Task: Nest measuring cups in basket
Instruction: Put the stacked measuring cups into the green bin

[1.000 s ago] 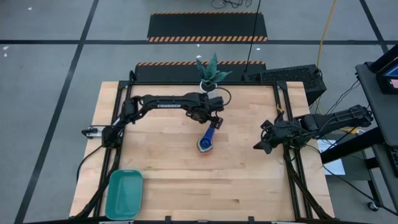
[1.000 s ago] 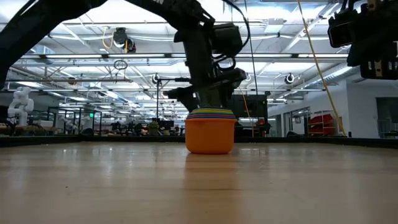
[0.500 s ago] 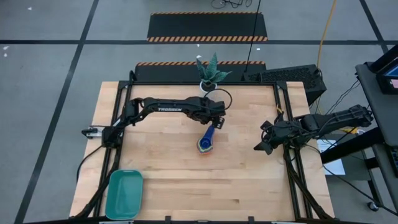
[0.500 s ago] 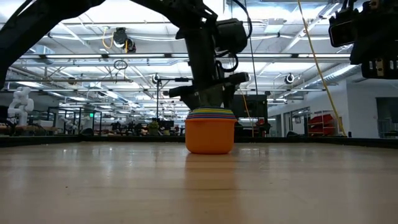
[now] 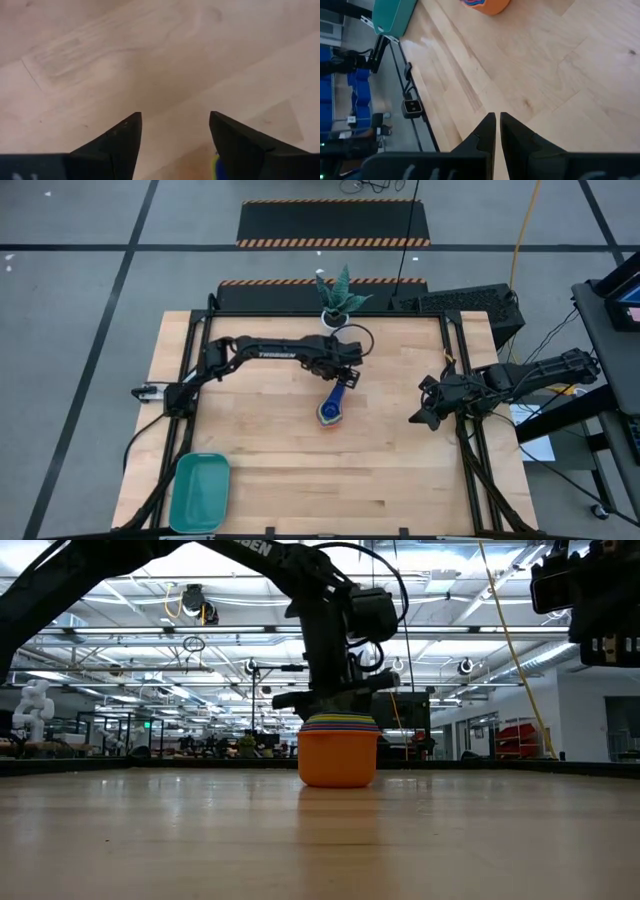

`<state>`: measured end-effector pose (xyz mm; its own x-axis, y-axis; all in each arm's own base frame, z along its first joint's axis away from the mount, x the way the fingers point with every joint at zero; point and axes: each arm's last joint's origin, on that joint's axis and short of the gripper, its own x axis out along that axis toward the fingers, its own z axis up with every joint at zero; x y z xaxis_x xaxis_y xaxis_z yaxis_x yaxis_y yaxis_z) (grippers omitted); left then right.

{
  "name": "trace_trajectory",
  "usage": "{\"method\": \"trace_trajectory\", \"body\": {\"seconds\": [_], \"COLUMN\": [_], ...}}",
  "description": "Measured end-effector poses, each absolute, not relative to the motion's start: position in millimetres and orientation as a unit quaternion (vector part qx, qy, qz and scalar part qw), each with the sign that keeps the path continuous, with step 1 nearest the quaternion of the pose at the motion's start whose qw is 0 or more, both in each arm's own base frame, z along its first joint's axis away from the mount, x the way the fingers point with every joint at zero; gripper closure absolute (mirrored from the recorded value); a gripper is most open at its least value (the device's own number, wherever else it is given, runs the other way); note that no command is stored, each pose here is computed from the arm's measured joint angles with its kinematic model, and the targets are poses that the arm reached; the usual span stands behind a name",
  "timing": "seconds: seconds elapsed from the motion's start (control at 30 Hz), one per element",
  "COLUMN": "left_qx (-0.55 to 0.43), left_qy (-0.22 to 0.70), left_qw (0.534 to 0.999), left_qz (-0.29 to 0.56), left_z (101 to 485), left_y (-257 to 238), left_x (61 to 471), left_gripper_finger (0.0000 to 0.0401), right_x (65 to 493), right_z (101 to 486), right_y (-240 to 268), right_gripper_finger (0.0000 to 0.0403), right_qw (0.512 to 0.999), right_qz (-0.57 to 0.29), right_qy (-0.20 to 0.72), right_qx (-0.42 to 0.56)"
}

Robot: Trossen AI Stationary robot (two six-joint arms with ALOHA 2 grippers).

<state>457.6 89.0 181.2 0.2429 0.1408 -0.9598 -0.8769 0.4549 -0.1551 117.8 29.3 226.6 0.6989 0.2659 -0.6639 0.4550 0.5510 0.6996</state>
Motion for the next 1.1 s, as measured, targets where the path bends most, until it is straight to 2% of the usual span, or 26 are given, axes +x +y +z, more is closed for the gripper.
{"method": "trace_trajectory", "body": {"seconds": [0.7, 1.1], "left_qx": [-0.394, -0.413], "left_qy": [0.517, 0.514], "left_qw": [0.691, 0.693], "left_qz": [0.315, 0.292], "left_z": [181.2, 194.3], "left_y": [62.3, 55.5], "left_x": [462.1, 461.0], "left_gripper_finger": [0.0169, 0.0169], "right_x": [117.3, 117.2], "right_z": [226.0, 225.9], "right_y": [29.3, 29.8], "right_gripper_finger": [0.0385, 0.0385], "right_qw": [0.799, 0.798], "right_qz": [-0.054, -0.045], "right_qy": [0.388, 0.393], "right_qx": [0.457, 0.454]}}
